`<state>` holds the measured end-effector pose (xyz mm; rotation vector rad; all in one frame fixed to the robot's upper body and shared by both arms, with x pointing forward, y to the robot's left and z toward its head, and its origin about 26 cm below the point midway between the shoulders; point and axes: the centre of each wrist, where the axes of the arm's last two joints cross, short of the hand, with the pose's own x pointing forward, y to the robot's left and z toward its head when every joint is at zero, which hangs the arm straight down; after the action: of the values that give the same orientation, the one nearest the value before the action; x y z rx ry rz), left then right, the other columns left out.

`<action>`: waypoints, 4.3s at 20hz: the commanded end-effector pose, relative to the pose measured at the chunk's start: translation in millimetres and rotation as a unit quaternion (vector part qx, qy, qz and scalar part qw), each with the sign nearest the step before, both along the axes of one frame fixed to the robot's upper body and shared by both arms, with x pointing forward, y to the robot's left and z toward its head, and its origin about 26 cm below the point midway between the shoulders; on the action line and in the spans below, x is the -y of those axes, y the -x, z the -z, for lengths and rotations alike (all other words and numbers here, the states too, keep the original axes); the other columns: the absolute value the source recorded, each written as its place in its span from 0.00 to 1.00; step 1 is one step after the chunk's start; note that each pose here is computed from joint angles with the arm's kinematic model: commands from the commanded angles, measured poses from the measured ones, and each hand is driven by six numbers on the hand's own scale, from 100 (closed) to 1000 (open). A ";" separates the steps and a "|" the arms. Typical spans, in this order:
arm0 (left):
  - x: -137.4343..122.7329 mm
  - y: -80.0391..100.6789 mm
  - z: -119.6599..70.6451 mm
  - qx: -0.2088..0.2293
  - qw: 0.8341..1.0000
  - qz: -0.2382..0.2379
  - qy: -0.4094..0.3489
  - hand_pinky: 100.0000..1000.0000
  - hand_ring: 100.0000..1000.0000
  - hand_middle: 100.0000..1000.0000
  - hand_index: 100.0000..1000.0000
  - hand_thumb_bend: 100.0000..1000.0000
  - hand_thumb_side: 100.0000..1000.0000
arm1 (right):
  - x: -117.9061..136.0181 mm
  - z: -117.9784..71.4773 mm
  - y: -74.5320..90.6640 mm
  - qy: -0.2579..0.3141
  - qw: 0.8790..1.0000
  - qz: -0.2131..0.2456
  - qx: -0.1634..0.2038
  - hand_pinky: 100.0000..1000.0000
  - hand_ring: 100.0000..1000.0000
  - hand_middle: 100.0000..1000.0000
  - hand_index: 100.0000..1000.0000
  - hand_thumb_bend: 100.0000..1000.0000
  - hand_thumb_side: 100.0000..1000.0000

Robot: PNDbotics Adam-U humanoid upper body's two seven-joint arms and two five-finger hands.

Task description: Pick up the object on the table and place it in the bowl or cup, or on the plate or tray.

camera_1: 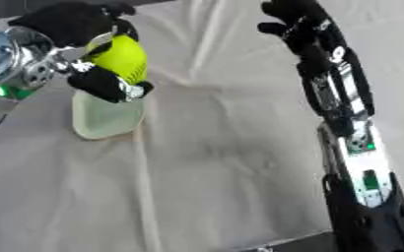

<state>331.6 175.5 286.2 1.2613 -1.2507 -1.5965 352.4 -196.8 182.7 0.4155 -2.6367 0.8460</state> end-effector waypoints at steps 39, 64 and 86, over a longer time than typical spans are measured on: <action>-12.4 -10.3 14.8 -0.114 0.986 -0.118 0.029 0.40 0.64 1.00 0.76 0.27 0.70 | 0.6 -2.7 -0.7 0.004 1.000 -0.002 0.011 0.84 0.91 0.91 0.98 0.00 0.78; -13.3 32.7 -16.6 -0.070 0.993 -0.064 0.064 0.66 0.80 1.00 0.93 0.62 0.94 | 2.4 -1.7 0.1 0.002 1.000 -0.001 0.007 0.84 0.91 0.91 0.98 0.00 0.78; -2.0 47.4 96.9 0.084 0.827 0.187 0.524 0.71 0.72 1.00 0.89 0.44 1.00 | 0.9 -1.9 0.5 -0.004 1.000 -0.003 0.003 0.84 0.91 0.91 0.98 0.00 0.77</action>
<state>288.8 184.0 188.9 0.5466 -2.0648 -0.8639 353.5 -198.6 177.5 0.4198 -2.6179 0.8407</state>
